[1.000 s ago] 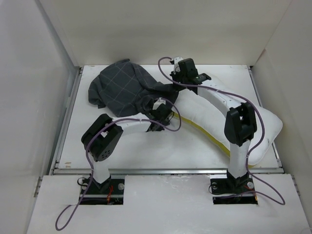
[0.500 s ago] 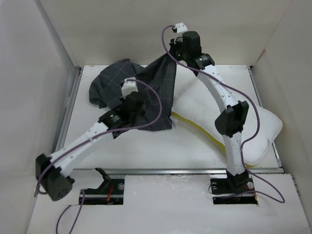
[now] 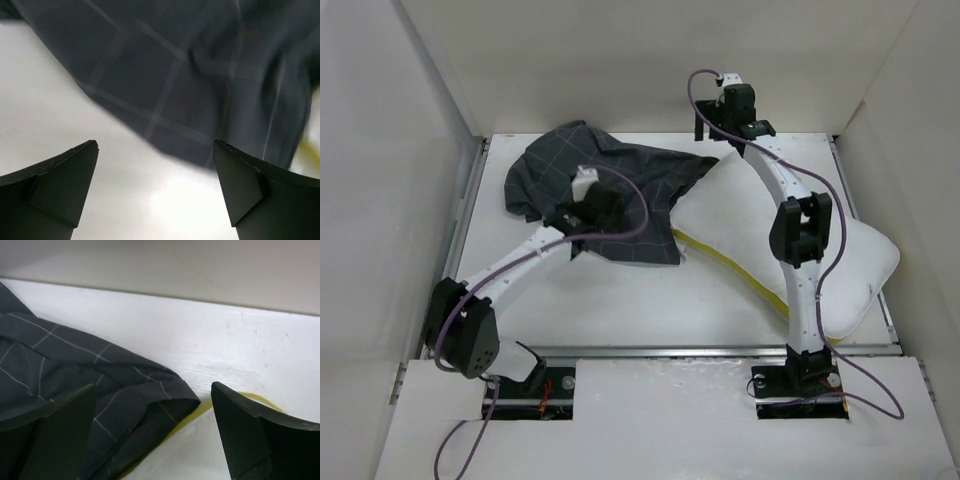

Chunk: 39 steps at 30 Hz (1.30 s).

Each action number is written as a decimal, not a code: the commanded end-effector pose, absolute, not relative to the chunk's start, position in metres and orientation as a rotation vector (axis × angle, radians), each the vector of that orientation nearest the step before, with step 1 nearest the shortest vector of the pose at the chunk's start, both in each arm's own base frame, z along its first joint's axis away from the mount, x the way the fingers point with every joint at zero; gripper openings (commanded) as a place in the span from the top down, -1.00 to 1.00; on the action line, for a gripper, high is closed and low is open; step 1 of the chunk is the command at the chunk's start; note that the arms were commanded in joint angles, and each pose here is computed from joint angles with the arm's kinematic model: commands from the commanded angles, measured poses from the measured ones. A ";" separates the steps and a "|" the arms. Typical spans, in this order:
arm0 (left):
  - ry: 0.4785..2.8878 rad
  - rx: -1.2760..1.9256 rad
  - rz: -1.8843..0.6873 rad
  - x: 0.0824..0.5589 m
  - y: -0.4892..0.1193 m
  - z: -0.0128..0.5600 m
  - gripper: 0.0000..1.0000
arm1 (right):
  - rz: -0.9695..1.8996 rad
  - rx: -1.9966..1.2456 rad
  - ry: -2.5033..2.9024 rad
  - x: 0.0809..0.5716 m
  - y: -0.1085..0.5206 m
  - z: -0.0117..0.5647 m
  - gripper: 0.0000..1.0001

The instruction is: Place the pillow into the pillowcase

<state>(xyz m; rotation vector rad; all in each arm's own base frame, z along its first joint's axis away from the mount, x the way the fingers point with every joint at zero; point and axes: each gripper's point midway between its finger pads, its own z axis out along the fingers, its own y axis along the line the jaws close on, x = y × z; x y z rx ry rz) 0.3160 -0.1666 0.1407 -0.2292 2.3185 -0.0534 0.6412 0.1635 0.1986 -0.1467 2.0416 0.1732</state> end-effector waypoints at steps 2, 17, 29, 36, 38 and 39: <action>2.133 -0.557 -0.046 0.395 -0.109 0.188 -1.00 | 0.300 -0.218 1.851 0.574 0.195 0.313 -1.00; 2.114 -0.860 0.056 0.507 0.031 0.129 -1.00 | 0.367 -0.689 2.253 0.386 0.321 0.129 -1.00; 2.183 -1.060 0.037 0.512 0.077 0.060 0.68 | 0.345 -0.894 2.270 0.367 0.361 0.045 -0.32; 2.131 -1.300 0.214 0.453 0.136 0.042 1.00 | 0.673 -1.265 2.152 0.287 0.411 0.043 0.06; 2.110 -1.398 0.281 0.424 0.158 0.040 1.00 | 0.739 -1.337 2.079 0.272 0.422 0.056 0.06; 2.094 -1.437 0.301 0.416 0.163 0.041 1.00 | 0.790 -1.385 2.049 0.261 0.426 0.054 0.06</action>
